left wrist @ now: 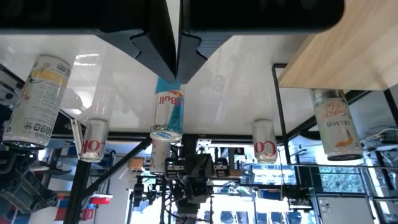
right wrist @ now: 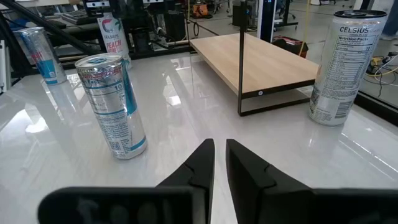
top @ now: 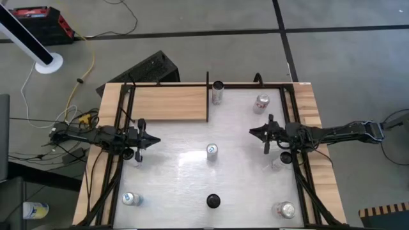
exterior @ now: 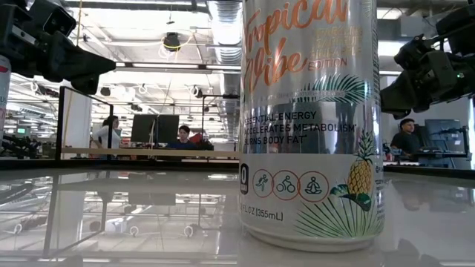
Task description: Place canned beverage on shelf
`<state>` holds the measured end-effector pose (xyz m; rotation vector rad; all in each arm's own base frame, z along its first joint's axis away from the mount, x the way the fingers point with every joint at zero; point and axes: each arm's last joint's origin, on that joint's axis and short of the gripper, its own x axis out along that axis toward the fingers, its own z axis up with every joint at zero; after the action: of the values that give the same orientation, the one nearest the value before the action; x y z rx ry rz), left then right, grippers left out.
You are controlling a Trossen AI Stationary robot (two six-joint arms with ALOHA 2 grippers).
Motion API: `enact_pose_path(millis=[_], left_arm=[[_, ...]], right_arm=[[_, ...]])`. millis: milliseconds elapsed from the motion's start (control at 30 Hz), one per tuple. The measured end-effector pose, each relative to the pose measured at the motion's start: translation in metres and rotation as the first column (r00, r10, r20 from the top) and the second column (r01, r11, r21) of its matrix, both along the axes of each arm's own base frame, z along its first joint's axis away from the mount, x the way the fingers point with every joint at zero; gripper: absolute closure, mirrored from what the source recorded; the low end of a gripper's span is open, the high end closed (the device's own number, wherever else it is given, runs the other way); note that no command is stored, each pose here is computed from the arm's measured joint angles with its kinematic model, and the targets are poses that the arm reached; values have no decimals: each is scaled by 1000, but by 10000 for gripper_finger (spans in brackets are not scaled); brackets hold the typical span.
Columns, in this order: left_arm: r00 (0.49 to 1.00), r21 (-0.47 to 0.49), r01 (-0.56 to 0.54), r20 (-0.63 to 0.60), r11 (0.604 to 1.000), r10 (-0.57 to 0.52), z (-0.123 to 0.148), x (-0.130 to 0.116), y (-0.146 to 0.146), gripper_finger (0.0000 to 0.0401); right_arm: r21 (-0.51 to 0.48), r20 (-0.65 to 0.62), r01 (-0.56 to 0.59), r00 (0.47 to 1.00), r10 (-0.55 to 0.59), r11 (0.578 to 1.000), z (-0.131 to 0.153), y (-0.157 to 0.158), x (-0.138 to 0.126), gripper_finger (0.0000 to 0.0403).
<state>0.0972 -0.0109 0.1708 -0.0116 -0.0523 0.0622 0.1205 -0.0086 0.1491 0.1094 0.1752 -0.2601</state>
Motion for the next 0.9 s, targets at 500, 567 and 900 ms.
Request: enact_pose_path(millis=[500, 567, 900], left_arm=[[996, -117, -87, 16, 989, 89, 1, 0, 3, 401], [986, -111, -160, 19, 981, 163, 1, -1, 5, 401], [897, 213, -432, 202, 876, 393, 24, -7, 11, 401]], right_arm=[[-8, 14, 0, 1000, 0, 1000, 2, 0, 0, 335], [-29, 44, 3, 999, -2, 1000, 6, -1, 1, 335], [-240, 284, 89, 959, -18, 967, 77, -8, 4, 335]])
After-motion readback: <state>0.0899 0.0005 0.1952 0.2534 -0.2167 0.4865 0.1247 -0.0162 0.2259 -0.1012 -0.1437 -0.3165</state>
